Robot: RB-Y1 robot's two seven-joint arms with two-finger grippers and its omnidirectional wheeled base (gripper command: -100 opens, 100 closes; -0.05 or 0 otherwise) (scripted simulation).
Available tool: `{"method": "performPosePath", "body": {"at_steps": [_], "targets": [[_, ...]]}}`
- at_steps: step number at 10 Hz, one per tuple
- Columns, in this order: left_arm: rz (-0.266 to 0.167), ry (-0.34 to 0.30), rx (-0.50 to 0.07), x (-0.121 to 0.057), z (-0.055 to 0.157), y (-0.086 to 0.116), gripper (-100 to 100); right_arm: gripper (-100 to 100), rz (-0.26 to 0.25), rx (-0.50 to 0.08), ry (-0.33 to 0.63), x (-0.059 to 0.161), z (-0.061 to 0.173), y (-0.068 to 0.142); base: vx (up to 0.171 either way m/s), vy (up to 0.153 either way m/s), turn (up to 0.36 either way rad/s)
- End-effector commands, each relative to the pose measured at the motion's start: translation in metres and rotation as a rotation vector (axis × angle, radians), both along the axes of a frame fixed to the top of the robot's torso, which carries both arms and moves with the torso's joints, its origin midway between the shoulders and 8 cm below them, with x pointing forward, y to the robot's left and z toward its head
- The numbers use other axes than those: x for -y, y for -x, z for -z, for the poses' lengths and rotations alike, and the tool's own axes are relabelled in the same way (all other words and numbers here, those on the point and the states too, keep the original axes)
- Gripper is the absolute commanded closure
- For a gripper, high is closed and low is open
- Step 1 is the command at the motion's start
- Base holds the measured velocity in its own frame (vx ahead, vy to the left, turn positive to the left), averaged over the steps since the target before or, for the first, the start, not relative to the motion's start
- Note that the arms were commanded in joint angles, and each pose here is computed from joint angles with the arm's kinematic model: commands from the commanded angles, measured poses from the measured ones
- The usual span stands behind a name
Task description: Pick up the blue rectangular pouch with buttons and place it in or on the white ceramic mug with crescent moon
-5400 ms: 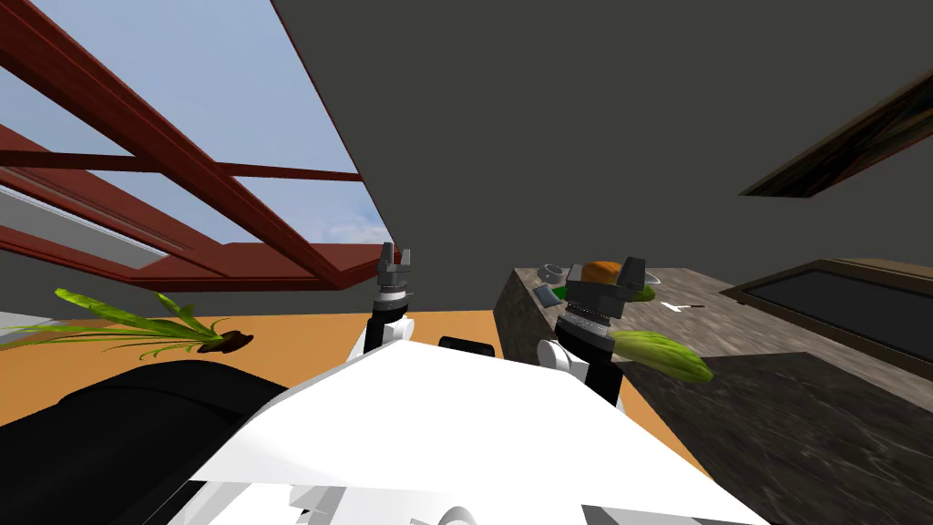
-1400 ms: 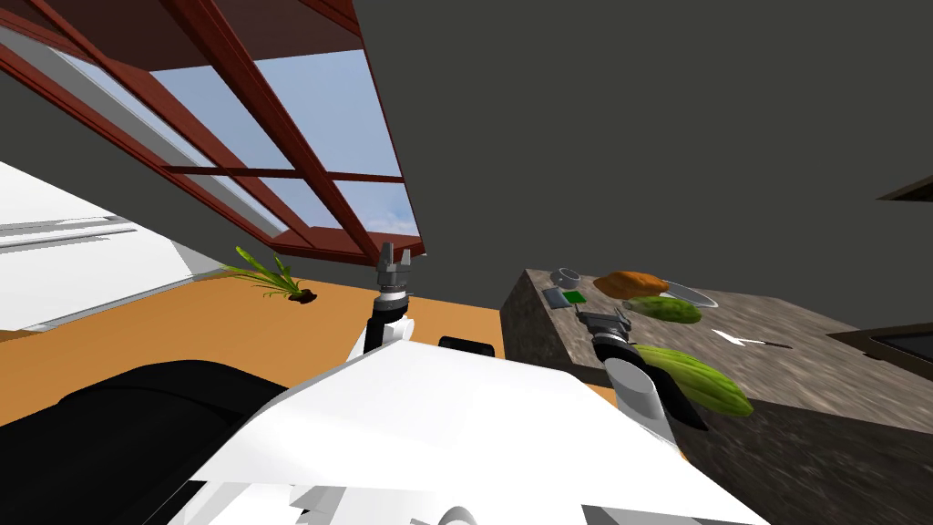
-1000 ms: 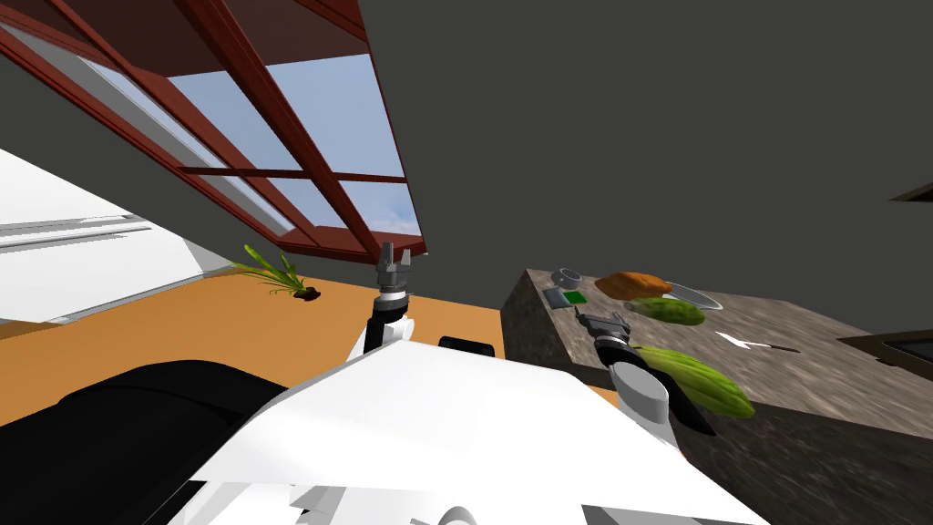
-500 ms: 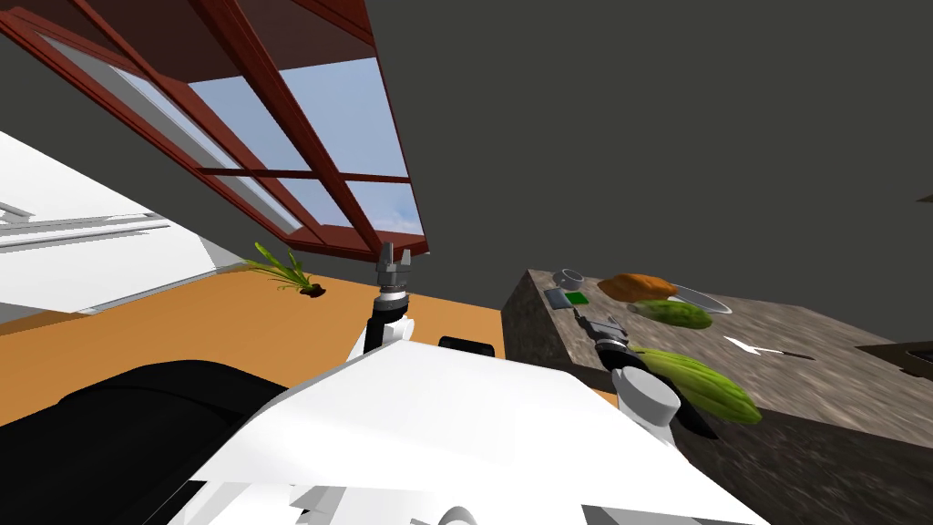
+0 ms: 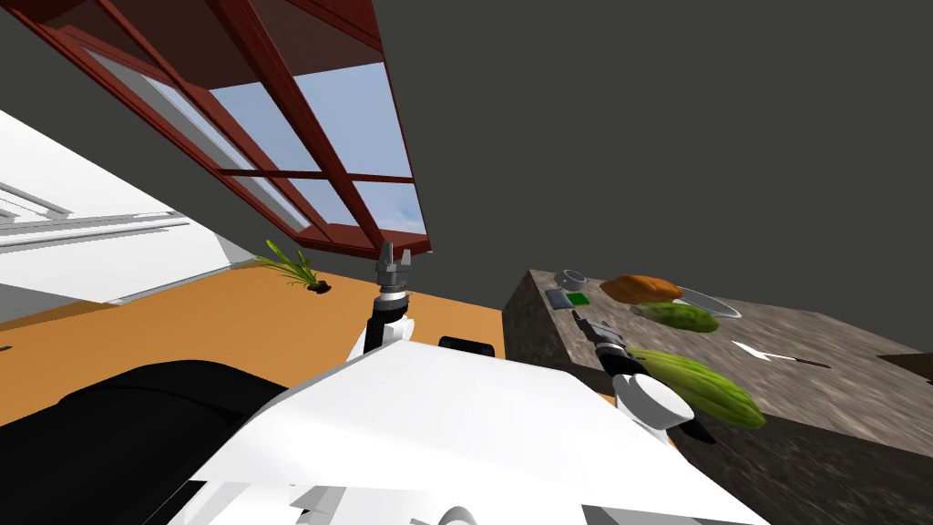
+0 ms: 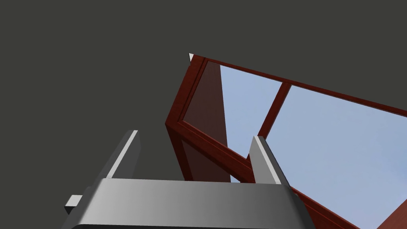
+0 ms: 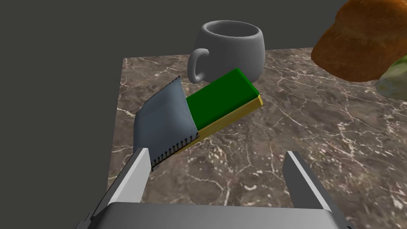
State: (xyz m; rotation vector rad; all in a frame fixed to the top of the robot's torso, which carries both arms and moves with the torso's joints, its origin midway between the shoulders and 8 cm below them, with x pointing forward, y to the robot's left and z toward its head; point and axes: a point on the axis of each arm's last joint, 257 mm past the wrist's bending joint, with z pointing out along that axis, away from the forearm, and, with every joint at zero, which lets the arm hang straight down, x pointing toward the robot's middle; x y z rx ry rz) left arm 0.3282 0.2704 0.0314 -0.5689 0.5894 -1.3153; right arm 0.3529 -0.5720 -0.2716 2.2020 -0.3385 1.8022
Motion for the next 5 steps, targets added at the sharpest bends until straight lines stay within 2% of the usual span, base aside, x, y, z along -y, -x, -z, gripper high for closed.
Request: {"method": "performPosePath", "body": {"at_steps": [1, 4, 5], "targets": [[0.000, 0.000, 0.000, 0.000, 0.000, 0.000, 0, -100, -0.008, 0.026, -0.061, -0.003, 0.003, -0.001, -0.020, -0.015, 0.028], [0.000, 0.000, 0.000, 0.000, 0.000, 0.000, 0, -100, -0.020, 0.077, -0.216, -0.005, 0.016, 0.000, -0.020, -0.017, 0.050], [0.000, 0.000, 0.000, 0.000, 0.000, 0.000, 0, -100, -0.022, 0.093, -0.231, -0.006, 0.013, -0.001, -0.018, -0.019, 0.026]]}}
